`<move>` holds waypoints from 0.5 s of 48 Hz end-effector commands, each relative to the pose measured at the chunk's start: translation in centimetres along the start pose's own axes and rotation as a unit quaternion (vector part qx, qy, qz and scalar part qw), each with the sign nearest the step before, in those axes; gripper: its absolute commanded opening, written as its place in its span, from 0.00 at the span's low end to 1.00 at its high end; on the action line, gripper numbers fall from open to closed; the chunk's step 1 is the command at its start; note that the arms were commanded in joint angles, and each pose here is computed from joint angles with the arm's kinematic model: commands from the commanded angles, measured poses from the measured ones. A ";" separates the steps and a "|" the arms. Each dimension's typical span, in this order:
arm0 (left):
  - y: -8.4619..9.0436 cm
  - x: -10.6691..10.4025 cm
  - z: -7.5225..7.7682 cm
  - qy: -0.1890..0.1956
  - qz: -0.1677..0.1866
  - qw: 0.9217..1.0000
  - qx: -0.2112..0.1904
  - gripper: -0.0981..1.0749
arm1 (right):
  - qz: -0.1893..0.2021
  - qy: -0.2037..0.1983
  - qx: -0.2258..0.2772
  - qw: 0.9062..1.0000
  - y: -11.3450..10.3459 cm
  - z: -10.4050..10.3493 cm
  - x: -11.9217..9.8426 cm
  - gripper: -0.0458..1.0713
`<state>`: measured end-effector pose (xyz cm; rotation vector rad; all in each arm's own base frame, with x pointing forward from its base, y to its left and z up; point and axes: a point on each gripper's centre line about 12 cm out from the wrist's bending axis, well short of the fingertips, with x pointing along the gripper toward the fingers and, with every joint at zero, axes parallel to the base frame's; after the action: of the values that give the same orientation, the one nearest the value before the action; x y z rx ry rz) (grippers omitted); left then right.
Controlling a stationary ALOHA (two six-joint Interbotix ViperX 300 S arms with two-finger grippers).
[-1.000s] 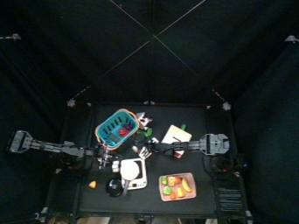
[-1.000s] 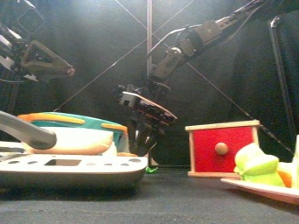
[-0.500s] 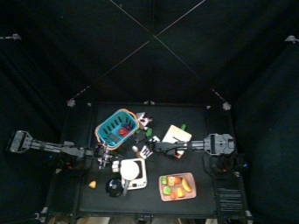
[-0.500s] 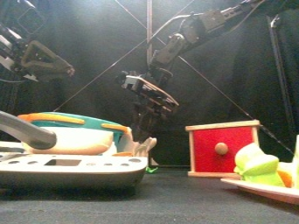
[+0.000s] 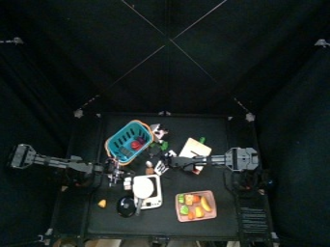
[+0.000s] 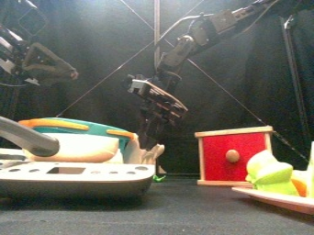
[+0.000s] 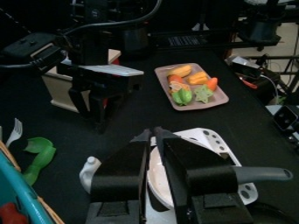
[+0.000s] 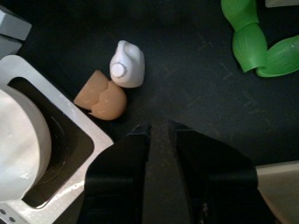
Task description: Place eggshell near other eggshell
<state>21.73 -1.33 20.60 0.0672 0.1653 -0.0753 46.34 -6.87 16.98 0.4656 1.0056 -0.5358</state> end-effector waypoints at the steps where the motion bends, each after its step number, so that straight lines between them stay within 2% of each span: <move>1: 0.1 0.2 0.7 -0.010 0.001 1.000 -0.001 0.58 | 0.021 -0.034 0.007 0.999 0.5 1.8 -2.7 0.63; 24: 0.0 0.2 0.6 -0.008 0.000 1.000 -0.001 0.58 | 0.022 -0.034 0.006 0.999 0.6 1.8 -2.8 0.63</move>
<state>21.72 -1.33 20.64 0.0656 0.1638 -0.0751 46.36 -6.86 16.99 0.4657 1.0043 -0.5351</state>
